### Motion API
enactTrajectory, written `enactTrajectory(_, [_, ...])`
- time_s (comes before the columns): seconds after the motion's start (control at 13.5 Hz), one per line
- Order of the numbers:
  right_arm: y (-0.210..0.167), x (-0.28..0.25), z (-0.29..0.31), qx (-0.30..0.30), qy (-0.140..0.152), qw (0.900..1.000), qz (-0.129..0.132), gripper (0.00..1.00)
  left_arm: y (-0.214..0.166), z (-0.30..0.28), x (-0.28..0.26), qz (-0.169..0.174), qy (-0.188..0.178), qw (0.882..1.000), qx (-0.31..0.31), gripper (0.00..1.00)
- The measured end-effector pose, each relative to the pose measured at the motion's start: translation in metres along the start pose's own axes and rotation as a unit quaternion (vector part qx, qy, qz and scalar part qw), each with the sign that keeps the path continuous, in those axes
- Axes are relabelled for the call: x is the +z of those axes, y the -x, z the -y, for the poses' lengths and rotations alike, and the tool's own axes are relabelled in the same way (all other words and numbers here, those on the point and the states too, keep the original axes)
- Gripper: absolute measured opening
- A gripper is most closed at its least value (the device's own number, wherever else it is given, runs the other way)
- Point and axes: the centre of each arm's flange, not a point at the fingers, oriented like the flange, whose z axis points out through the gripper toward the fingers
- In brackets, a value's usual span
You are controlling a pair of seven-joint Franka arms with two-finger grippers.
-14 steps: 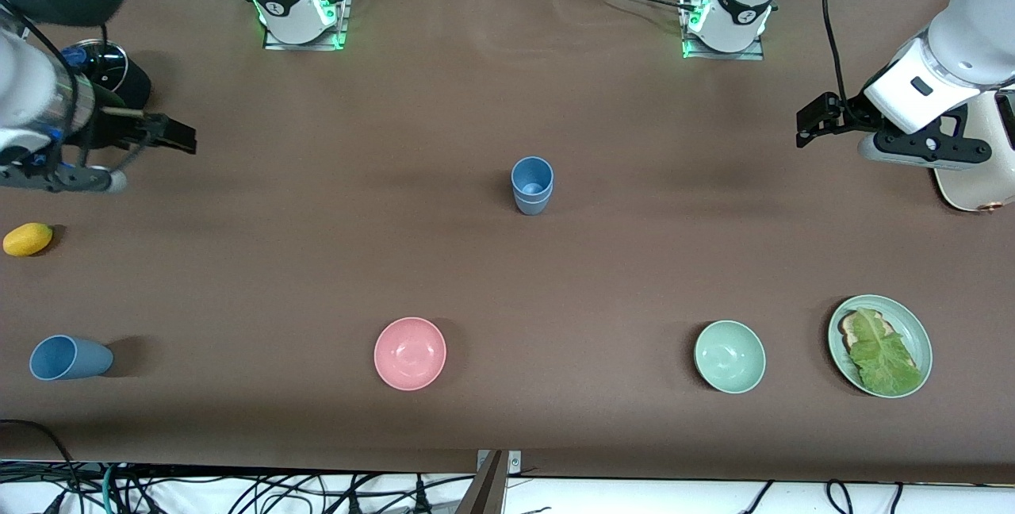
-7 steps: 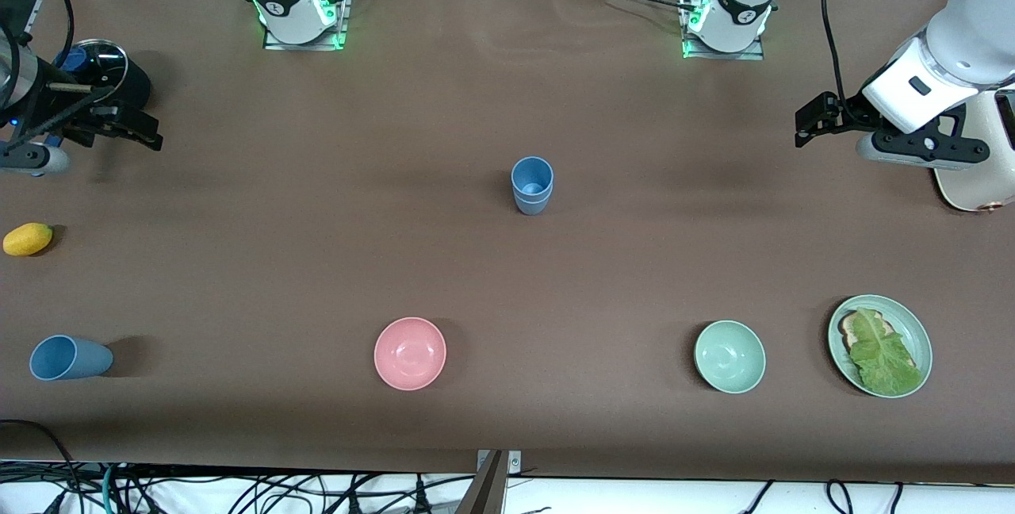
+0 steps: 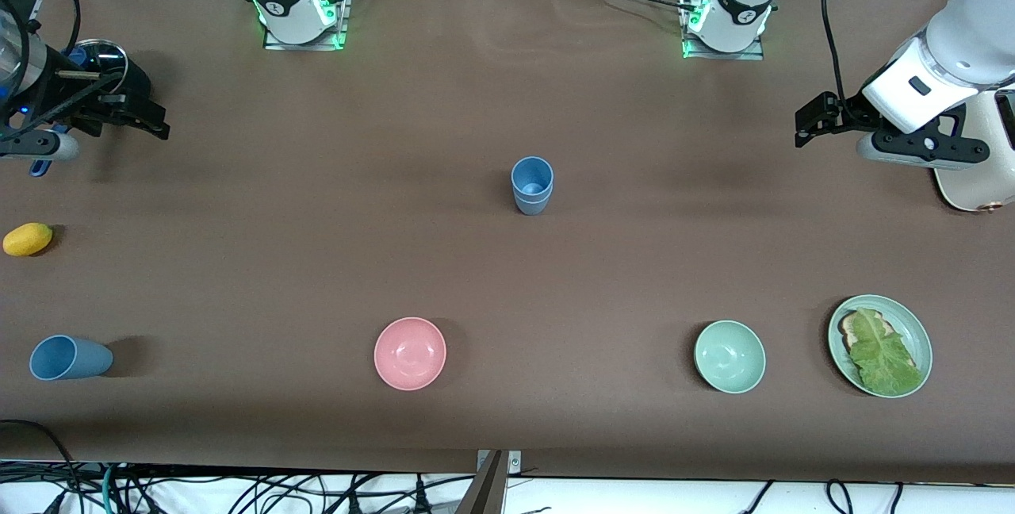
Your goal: Stack blue cups with both arms
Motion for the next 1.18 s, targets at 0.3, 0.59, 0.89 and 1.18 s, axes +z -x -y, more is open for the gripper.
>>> enactTrajectory(0.3, [-0.0008, 0.0001, 0.0001, 0.000, 0.000, 1.000, -0.003, 1.00, 0.0000, 0.0002, 0.0000, 0.000, 0.000, 1.000, 0.000, 1.00])
enactTrajectory(0.59, [-0.0023, 0.0022, 0.0000, 0.000, 0.000, 1.000, -0.004, 1.00, -0.0001, 0.0001, 0.0002, 0.000, 0.000, 1.000, 0.000, 1.00])
enactTrajectory(0.89, [-0.0040, 0.0024, 0.0007, -0.001, 0.000, 1.000, -0.008, 1.00, -0.0002, 0.0001, -0.0002, 0.000, 0.000, 1.000, 0.000, 1.00])
enactTrajectory(1.18, [-0.0042, 0.0023, 0.0011, -0.001, 0.000, 1.000, -0.008, 1.00, -0.0002, 0.0001, -0.0003, 0.000, 0.000, 1.000, 0.000, 1.00])
